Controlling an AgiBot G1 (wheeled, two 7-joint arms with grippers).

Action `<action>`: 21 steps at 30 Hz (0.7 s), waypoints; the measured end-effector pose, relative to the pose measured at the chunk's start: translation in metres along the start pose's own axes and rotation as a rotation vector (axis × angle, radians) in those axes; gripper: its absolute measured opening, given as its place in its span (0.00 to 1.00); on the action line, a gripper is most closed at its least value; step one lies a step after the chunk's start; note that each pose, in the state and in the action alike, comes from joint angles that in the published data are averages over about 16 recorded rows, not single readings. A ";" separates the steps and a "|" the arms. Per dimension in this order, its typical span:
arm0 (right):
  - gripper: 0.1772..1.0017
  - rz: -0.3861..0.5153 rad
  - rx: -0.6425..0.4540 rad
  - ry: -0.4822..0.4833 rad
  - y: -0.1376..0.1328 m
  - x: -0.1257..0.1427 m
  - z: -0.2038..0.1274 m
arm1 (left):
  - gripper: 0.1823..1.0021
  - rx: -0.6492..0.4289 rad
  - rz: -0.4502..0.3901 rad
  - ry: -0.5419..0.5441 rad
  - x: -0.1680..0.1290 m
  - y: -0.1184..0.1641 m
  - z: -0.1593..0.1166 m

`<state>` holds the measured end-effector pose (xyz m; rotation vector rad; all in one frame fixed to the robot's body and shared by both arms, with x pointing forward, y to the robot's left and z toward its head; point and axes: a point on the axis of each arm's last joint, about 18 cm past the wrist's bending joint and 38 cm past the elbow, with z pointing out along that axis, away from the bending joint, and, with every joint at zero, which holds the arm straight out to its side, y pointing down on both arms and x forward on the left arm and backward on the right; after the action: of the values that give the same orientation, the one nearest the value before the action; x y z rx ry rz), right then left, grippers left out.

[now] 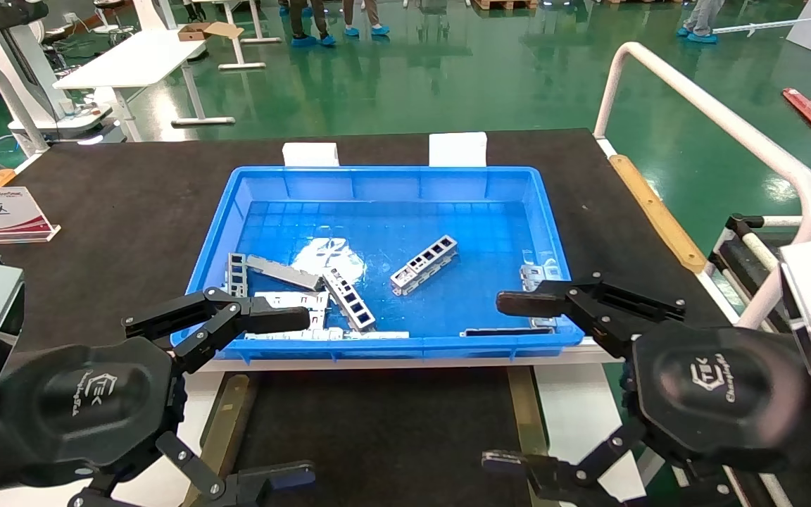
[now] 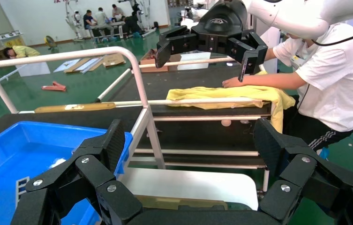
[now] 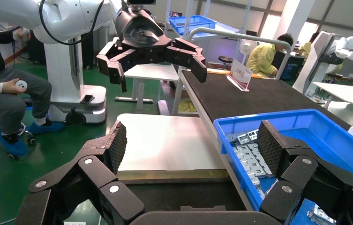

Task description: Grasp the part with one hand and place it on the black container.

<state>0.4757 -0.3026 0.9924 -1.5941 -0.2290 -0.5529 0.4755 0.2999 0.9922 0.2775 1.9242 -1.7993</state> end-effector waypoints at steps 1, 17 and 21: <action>1.00 0.000 0.000 0.000 0.000 0.000 0.000 | 1.00 0.000 0.000 0.000 0.000 0.000 0.000; 1.00 0.000 0.000 -0.001 0.000 0.000 0.000 | 1.00 0.000 0.000 0.000 0.000 0.000 0.000; 1.00 0.000 0.000 -0.001 0.000 0.000 0.000 | 1.00 0.000 0.000 0.000 0.000 0.000 0.000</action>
<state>0.4755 -0.3024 0.9923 -1.5948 -0.2298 -0.5524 0.4754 0.2999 0.9922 0.2777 1.9245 -1.7990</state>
